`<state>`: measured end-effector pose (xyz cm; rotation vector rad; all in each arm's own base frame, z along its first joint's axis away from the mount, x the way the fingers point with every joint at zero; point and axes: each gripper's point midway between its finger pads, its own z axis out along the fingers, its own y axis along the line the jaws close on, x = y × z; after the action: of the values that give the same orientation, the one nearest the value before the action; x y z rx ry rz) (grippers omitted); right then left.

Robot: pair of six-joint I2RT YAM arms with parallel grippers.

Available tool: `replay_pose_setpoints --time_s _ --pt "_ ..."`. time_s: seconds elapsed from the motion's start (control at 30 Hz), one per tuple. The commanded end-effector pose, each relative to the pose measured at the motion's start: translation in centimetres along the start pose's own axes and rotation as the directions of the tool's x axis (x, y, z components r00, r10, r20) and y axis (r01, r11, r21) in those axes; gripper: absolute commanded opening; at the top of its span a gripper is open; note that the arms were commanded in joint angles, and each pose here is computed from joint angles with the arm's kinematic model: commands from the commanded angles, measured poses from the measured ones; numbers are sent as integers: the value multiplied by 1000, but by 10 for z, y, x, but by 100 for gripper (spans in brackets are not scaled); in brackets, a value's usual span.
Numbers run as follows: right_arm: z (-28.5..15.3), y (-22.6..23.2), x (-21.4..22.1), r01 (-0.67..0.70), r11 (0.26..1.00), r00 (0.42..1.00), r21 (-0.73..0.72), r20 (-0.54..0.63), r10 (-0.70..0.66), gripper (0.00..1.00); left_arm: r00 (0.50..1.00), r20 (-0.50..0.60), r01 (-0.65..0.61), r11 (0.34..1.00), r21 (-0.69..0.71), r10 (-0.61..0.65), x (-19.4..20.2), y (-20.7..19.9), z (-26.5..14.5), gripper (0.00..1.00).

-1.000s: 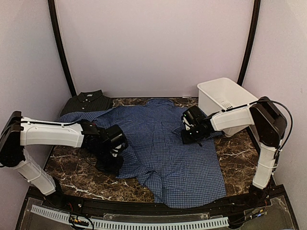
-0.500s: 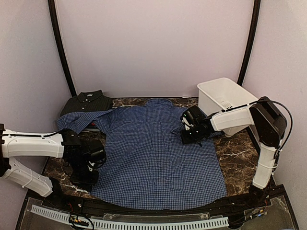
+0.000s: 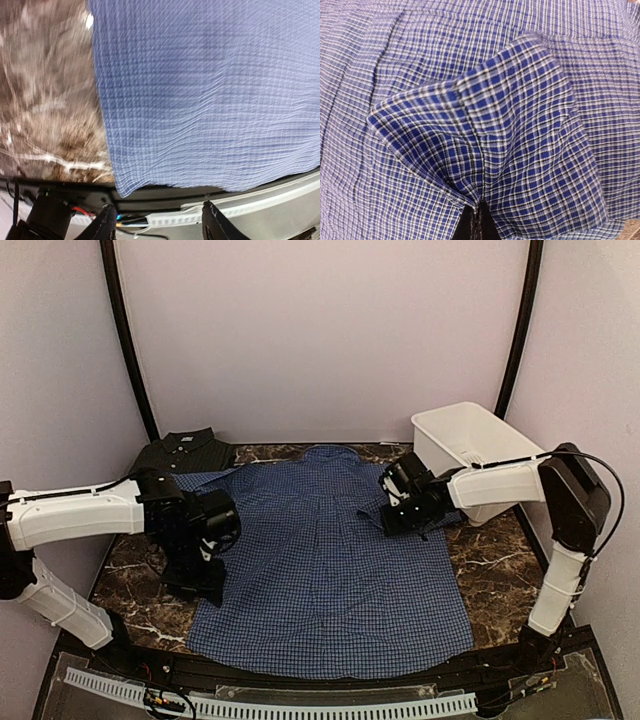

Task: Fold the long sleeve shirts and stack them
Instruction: Pass from the right arm to the left

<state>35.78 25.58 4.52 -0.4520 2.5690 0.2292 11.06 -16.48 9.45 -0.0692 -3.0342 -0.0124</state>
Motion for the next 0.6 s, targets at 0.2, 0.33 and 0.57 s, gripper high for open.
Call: replay_pose_setpoints --time_s 0.2,0.33,0.57 --pt "-48 22 -42 0 994 994 -111 107 12 0 920 392 -136 935 327 -3 -126 -98 -90 62" --pt "-62 44 -52 3 974 992 -228 126 26 0 872 487 -226 844 487 -48 -169 -138 -119 66" --pt "-92 71 -75 42 933 981 -356 194 30 0 720 690 -430 733 527 -74 -239 -180 -160 76"
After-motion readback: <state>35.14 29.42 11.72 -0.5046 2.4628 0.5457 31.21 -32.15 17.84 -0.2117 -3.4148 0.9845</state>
